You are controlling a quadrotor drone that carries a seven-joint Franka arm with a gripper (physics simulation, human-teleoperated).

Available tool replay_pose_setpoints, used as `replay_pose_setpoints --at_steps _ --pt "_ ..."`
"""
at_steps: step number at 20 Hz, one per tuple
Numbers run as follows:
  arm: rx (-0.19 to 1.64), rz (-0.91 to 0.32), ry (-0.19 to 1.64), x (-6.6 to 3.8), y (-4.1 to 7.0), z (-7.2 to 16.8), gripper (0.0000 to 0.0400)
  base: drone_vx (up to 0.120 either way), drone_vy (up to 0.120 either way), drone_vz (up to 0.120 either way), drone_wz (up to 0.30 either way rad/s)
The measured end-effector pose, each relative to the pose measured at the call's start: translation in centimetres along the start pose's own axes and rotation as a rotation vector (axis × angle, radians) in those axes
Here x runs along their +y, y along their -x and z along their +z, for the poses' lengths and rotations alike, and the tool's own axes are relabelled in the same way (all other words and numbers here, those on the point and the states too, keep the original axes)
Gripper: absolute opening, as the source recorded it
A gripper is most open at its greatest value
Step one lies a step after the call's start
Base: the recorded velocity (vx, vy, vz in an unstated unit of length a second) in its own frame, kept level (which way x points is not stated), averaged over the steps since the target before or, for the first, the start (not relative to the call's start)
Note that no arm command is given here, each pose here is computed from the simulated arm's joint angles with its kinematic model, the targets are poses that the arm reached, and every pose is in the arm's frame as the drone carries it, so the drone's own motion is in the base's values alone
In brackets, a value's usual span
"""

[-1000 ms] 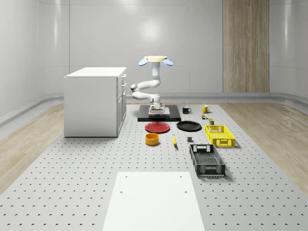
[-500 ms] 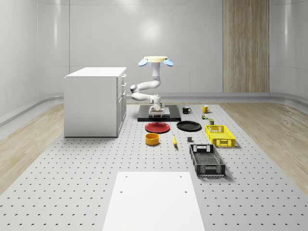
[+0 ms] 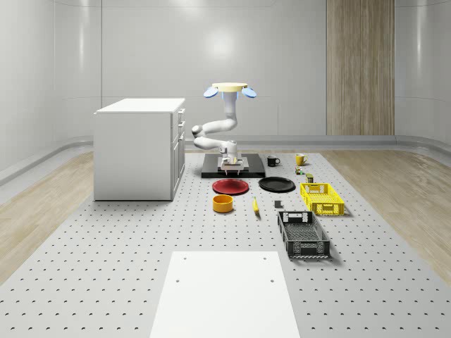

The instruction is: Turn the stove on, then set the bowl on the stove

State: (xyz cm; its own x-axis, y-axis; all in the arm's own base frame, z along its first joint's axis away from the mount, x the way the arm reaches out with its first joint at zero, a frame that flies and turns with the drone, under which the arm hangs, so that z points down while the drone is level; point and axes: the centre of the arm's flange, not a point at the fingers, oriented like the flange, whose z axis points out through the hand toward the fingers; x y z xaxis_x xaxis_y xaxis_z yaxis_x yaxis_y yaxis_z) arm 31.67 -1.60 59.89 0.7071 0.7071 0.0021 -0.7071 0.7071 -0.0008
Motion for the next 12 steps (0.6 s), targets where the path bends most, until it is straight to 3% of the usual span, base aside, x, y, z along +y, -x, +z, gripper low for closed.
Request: replay_pose_setpoints --at_steps 12 --pt "0.0 0.0 0.0 0.0 0.0 0.0 0.04 0.12 0.0 0.0 0.0"
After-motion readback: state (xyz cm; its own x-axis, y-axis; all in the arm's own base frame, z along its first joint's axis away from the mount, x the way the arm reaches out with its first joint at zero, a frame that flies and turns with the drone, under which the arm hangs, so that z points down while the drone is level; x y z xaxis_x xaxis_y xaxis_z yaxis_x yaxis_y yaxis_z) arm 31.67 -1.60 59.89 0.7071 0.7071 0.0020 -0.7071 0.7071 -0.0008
